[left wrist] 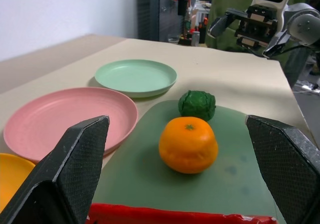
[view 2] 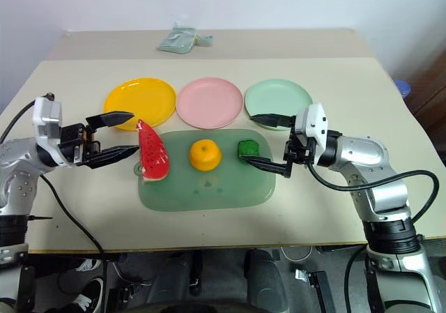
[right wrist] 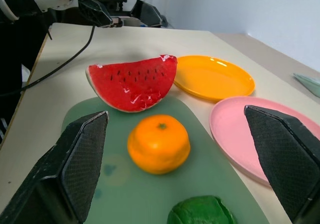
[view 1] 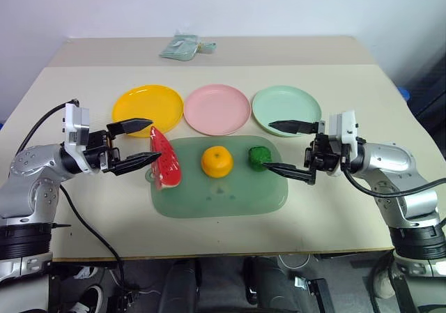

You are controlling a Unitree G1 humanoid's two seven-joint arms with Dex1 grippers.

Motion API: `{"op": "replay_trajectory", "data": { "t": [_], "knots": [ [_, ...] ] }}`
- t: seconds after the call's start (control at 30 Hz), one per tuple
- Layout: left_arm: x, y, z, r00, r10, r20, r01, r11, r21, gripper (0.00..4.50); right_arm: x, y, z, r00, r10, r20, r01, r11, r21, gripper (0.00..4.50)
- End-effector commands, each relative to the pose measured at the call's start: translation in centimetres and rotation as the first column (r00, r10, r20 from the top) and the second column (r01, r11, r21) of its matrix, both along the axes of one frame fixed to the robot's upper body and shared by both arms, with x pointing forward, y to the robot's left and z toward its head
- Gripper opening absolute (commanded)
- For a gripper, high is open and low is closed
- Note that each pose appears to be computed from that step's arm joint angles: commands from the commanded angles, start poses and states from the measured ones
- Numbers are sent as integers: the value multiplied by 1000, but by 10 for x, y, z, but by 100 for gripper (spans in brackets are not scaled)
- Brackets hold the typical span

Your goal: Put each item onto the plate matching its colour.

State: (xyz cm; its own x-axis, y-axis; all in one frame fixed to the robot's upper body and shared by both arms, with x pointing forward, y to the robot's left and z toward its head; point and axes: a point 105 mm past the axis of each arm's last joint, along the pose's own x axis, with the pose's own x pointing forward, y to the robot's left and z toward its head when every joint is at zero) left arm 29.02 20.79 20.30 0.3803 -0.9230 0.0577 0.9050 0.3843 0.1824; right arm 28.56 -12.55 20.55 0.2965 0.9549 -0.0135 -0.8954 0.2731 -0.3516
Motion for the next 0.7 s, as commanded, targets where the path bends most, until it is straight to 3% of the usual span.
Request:
{"op": "replay_trajectory", "data": {
  "t": [0.03, 0.17, 0.47, 0.7],
  "knots": [
    [1, 5, 13, 998, 22, 66, -21, 1000, -16, 450, -1, 2, 11, 998, 17, 52, -18, 1000, 9, 446],
    [7, 13, 21, 995, 65, 78, -60, 996, -61, 450, 1, 4, 11, 998, 20, 58, -21, 1000, 12, 446],
    [-6, 14, 46, 994, 69, 83, -59, 992, -114, 450, 4, -1, 12, 998, 1, 60, -3, 1000, 23, 446],
    [-8, 10, 42, 994, 83, 78, -71, 987, -144, 450, 5, -3, 14, 998, -15, 68, 14, 1000, 24, 446]
  ]
}}
